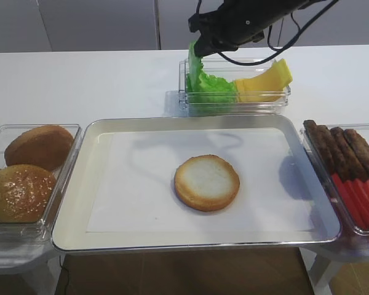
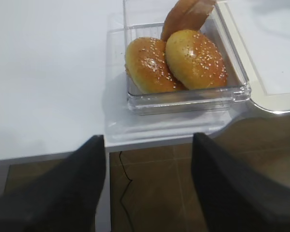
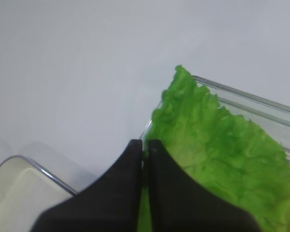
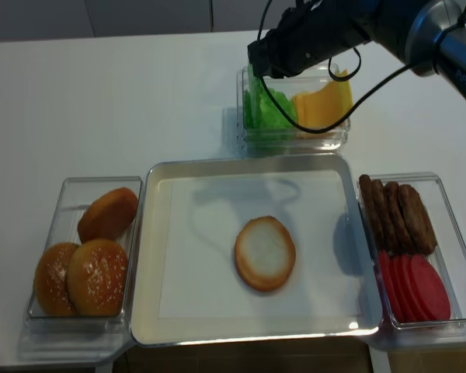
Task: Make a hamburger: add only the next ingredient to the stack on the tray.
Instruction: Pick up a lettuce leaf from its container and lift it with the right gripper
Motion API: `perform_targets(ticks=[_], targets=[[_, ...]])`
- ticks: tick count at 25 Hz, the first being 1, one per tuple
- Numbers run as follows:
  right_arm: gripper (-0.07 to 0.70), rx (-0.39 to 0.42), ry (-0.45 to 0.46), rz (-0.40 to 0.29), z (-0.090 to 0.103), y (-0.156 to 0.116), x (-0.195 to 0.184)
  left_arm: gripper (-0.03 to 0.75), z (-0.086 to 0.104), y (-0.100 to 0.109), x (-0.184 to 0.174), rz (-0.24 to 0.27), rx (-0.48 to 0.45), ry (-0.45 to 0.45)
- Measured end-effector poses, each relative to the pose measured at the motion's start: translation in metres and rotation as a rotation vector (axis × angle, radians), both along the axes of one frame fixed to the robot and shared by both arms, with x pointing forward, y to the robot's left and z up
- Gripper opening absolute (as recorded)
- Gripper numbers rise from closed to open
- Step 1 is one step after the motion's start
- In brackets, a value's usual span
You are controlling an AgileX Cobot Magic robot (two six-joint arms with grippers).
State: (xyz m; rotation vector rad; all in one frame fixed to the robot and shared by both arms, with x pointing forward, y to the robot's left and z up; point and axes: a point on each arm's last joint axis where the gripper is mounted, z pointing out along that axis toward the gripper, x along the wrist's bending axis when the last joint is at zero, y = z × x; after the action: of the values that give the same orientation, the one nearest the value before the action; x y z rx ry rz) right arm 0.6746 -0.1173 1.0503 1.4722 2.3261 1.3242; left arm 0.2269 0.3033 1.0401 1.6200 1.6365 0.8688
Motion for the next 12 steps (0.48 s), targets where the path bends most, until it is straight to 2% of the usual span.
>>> perform_targets(ticks=[4,8,12], targets=[[0.036,0.024,0.024,-0.005,-0.0066,0.0022,0.0022,0.419,0.0,0.0,0.0,0.0,0.0,0.0],[0.036,0.07,0.037,-0.005,-0.0068,0.005,0.0027,0.419,0.0,0.0,0.0,0.0,0.0,0.0],[0.05,0.077,0.033,-0.005,-0.0064,0.0054,0.003,0.419,0.0,0.0,0.0,0.0,0.0,0.0]])
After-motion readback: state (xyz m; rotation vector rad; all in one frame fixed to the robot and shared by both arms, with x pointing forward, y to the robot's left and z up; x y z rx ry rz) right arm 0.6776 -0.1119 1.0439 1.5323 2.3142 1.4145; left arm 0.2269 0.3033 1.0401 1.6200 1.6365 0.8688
